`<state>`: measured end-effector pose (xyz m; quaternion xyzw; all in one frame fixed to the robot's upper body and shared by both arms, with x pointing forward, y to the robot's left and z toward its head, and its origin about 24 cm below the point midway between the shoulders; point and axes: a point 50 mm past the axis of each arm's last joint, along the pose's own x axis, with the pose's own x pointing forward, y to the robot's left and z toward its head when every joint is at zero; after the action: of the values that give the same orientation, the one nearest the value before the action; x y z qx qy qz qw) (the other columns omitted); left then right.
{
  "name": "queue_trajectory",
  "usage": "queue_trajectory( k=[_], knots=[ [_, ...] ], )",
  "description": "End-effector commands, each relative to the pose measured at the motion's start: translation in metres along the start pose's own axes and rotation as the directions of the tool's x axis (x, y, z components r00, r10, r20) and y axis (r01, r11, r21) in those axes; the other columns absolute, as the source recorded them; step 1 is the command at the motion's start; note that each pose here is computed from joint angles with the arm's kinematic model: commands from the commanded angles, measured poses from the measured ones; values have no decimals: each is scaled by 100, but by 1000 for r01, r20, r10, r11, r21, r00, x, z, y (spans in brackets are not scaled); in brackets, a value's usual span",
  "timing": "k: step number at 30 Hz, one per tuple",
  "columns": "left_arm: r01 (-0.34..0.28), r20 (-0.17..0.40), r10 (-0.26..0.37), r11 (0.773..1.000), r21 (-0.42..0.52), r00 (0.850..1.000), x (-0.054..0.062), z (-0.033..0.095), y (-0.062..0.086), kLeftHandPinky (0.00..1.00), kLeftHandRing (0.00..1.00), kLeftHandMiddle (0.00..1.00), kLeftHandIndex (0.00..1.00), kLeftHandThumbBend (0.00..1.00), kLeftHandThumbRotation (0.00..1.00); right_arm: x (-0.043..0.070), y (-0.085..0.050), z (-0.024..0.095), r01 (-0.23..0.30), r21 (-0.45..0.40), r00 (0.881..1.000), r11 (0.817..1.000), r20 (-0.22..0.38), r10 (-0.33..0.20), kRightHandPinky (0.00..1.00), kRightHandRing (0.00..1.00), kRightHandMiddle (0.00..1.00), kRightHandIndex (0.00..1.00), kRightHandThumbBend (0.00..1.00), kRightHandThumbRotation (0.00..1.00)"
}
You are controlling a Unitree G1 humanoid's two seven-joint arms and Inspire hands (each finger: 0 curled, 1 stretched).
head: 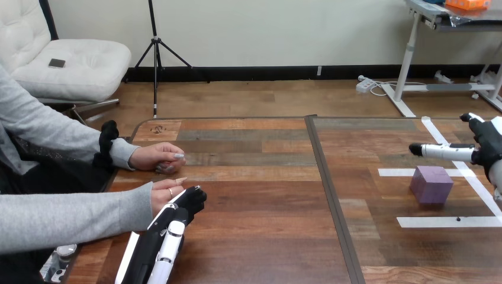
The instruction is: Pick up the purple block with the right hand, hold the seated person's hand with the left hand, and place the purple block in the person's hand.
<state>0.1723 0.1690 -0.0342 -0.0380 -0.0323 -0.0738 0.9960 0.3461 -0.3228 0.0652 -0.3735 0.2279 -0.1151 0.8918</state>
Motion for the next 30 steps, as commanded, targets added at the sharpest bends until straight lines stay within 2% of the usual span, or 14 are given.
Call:
queue_trajectory(
  k=[1,11,23,30],
  knots=[
    [23,84,-26,999,31,996,17,13,0,94,88,85,82,40,87,1,6,9,3,-25,1000,1000,23,-3,84,98,100,97,100,29],
    [22,81,-25,999,36,996,17,13,1,92,87,84,81,44,88,0,12,5,-13,-42,1000,999,24,14,84,96,98,95,100,25],
    [27,82,-30,999,33,996,17,13,1,91,87,85,81,37,88,-1,18,-1,-43,-37,999,998,11,43,83,95,97,92,100,21],
    [29,76,-31,999,28,997,17,13,1,92,88,85,82,40,86,-2,23,-5,-49,-73,999,996,-1,49,82,95,97,91,100,20]
  ],
)
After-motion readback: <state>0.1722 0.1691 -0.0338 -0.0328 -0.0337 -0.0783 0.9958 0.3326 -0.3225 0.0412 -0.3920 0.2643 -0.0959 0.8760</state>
